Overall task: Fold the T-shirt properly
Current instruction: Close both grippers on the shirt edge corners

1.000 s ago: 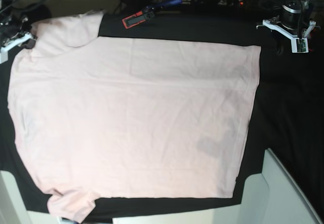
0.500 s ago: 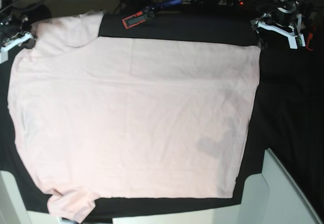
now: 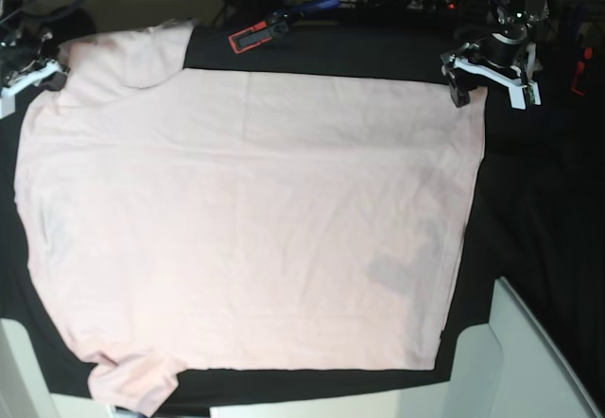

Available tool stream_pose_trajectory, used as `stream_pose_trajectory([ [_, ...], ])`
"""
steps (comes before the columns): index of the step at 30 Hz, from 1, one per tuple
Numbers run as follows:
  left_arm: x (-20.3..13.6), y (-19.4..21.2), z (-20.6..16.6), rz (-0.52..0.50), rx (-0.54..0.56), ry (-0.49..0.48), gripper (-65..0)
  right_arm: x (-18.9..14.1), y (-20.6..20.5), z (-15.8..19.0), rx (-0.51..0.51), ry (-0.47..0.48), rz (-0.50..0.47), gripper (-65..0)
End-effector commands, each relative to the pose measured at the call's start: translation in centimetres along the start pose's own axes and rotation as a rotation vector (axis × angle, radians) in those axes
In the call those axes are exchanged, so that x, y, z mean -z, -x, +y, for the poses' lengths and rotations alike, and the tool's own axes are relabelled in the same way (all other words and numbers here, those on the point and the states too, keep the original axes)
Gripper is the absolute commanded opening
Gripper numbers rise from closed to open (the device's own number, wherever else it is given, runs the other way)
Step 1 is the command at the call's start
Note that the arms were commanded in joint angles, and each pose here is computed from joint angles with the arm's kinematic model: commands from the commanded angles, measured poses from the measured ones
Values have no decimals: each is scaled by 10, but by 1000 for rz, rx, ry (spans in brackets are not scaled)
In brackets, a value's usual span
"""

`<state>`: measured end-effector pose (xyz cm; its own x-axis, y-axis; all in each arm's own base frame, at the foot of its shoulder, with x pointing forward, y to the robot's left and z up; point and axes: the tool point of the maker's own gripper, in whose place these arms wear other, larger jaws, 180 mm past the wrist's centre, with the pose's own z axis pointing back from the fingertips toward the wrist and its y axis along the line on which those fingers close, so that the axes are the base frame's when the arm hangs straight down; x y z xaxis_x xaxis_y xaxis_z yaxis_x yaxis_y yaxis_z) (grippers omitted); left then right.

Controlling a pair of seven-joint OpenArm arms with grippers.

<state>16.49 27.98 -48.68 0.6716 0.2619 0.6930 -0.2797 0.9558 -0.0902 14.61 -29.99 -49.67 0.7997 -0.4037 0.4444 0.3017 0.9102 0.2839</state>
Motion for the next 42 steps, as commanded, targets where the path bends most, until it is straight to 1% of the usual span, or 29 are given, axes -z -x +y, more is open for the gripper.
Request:
stream_pose_trajectory([
  [1,1,3,2,20,8,1,-107,-4,-8,-3,-15,4,-20,-650],
  [5,10,7,-16,35,17,40,-107,-4,-8,-3,-15,4,-20,-650],
  [9,12,8,-28,37,27,69,-109,-4,-8,-3,-15,4,-20,-650],
  [12,16,8,-43,42,40,104,-111,-4,-8,-3,-15,4,-20,-650],
  [13,16,9,-47,46,45,114,-123,-4,-8,-3,-15,4,-20,-650],
  [14,16,10,-51,47,49,123,-155,-4,-8,-3,-15,4,-20,-650],
  [15,15,12,-51,52,50,124,-203,-4,-8,-3,-15,4,-20,-650],
  [16,15,12,-50,52,49,123,-269,-4,-8,-3,-15,4,-20,-650],
  [18,15,12,-48,52,46,117,-420,-4,-8,-3,-15,4,-20,-650],
  [19,15,13,-48,54,46,117,-480,-4,-8,-3,-15,4,-20,-650],
  [20,14,14,-47,57,46,115,-517,-4,-8,-3,-15,4,-20,-650],
  [23,10,19,-42,64,51,108,-506,-4,-8,-3,-16,3,-19,-650],
  [29,-5,9,-21,31,35,60,-506,-4,-8,-3,-16,3,-19,-650],
  [34,-9,3,-8,14,28,29,-511,-4,-8,-3,-16,4,-18,-650],
  [36,-9,1,-6,9,28,27,-527,-4,-8,-3,-16,4,-18,-650],
  [38,-8,-1,-5,5,34,26,-566,-4,-8,-3,-16,4,-18,-650],
  [42,-7,-4,-8,0,35,32,-578,-4,-7,-3,-18,5,-16,-650],
])
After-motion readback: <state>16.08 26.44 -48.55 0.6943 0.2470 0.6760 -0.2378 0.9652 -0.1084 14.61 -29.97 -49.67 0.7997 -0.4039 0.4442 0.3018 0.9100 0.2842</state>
